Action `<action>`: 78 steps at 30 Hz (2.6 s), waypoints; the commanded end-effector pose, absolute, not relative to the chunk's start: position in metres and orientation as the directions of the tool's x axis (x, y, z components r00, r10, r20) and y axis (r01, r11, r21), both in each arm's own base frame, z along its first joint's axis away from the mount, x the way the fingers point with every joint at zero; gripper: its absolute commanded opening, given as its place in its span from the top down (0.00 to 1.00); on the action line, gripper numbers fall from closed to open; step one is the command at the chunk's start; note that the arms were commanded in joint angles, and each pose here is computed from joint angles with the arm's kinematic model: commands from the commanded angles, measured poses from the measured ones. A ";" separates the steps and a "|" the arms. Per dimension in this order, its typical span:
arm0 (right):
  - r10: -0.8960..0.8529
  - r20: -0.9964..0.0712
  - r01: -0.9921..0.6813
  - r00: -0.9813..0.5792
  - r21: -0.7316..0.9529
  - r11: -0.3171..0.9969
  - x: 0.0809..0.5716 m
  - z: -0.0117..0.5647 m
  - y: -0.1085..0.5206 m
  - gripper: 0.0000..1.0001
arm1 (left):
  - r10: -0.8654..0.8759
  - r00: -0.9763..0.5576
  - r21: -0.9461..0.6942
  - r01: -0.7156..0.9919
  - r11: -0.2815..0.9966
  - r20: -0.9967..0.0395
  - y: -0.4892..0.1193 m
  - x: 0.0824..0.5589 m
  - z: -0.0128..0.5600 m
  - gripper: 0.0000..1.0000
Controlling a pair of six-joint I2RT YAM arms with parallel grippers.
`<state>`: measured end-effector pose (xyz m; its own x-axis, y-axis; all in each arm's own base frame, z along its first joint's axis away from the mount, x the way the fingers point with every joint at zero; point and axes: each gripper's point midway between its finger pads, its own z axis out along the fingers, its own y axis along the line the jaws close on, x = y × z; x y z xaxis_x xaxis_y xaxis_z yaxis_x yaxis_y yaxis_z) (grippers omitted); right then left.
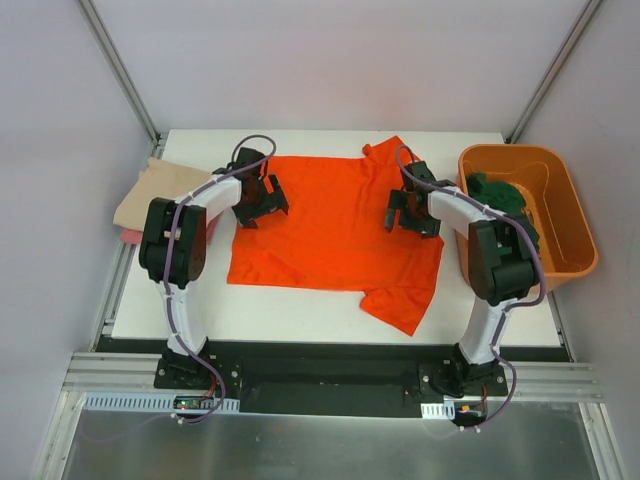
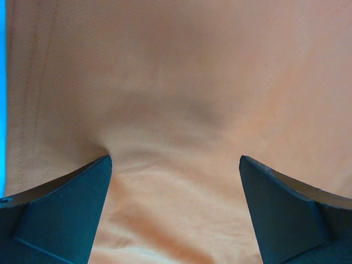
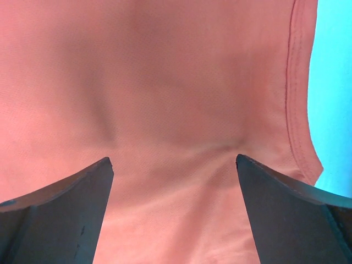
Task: Fold and stack the t-shirts
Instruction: Flatten out the tshirt, then grap the side of the flattened tshirt closest away from the robot with both arms
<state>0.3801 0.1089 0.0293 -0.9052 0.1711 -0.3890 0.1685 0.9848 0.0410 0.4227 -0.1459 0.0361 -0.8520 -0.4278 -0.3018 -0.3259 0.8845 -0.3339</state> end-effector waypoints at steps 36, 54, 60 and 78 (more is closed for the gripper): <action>0.017 -0.836 -0.114 -0.548 0.095 0.989 0.247 0.130 0.139 0.04 | -0.683 -0.559 -0.225 -0.673 0.705 -0.470 -0.048 0.250 0.025 0.41; -0.059 -0.688 -0.149 -0.724 0.073 0.986 0.206 0.106 0.137 0.04 | -0.666 -0.599 -0.237 -0.638 0.733 -0.445 -0.052 0.232 0.017 1.00; -0.182 -0.527 -0.211 -0.830 -0.004 0.977 0.163 0.084 0.143 0.01 | -0.679 -0.566 -0.292 -0.626 0.723 -0.467 -0.047 0.216 0.027 1.00; -0.172 -0.294 -0.171 -0.940 -0.030 0.985 0.121 0.013 0.145 0.32 | -0.682 -0.577 -0.260 -0.646 0.718 -0.450 -0.042 0.201 0.019 1.00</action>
<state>0.1281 0.1458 0.0254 -0.9176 -0.2041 -0.3410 -0.2091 0.9776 -0.0225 0.2049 -0.0481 0.0208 -0.5811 -0.6767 -0.4521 -0.6249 0.7269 -0.2849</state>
